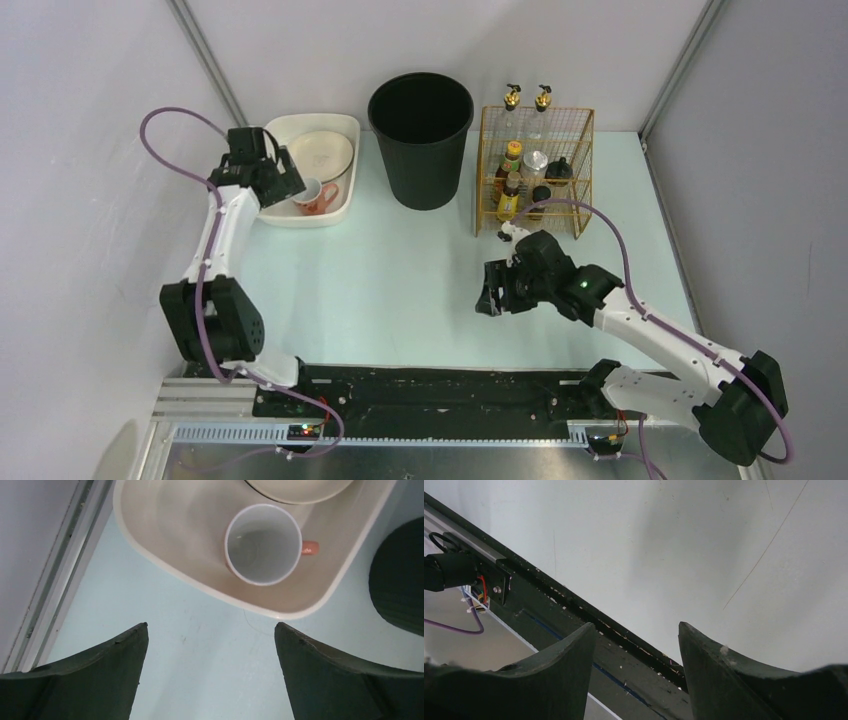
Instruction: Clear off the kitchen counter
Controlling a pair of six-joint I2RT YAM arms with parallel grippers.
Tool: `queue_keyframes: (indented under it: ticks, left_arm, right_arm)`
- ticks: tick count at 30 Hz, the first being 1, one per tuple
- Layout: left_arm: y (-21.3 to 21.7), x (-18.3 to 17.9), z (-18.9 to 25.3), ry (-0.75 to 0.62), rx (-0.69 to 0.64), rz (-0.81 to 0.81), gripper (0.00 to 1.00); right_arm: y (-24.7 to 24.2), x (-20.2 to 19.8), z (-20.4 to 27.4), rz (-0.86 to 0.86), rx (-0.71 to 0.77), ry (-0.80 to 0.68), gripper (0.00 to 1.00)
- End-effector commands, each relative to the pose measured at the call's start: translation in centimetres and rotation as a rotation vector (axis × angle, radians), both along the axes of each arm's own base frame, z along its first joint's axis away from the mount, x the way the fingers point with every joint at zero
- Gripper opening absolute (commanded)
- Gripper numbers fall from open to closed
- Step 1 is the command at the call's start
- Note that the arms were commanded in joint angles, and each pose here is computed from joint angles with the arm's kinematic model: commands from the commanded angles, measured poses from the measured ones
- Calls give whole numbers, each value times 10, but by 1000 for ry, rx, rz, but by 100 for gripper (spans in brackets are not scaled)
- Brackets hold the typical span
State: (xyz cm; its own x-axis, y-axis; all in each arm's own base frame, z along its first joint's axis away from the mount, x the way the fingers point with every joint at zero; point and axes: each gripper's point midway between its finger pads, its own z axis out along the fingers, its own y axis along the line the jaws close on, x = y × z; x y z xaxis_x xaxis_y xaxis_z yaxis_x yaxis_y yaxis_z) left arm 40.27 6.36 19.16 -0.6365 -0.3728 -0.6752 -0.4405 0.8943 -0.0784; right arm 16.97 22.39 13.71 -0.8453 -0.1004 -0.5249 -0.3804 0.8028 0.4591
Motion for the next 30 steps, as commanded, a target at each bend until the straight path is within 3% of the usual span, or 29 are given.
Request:
queue_keyframes:
  ticks: [1, 8, 10, 13, 15, 21, 23, 27, 30]
  left_arm:
    - [-20, -18, 33, -103, -19, -72, 100]
    - [-72, -49, 60, -191, -10, -261, 100]
    - [-89, -58, 65, -213, -18, -323, 100]
    - [-111, -75, 71, -246, -53, -400, 100]
    - [-124, -86, 73, -264, -64, -443, 100]
    - [-169, -122, 76, -358, -178, -622, 100]
    - [-181, -132, 74, -395, -241, -665, 100]
    - [-191, -149, 66, -455, -273, -723, 100]
    - [-200, -162, 56, -479, -329, -770, 100]
  right_arm:
    - [-2, 2, 12, -17, -5, -22, 67]
    - [-15, 11, 31, -79, -26, -79, 69]
    - [-19, 13, 35, -103, -31, -83, 74]
    - [-22, 16, 44, -119, -28, -96, 96]
    - [-25, 17, 49, -127, -28, -110, 99]
    - [-37, 21, 66, -153, -33, -174, 98]
    - [-41, 22, 71, -162, -35, -188, 91]
    - [-53, 28, 78, -204, -55, -221, 89]
    - [-62, 32, 81, -233, -70, -234, 98]
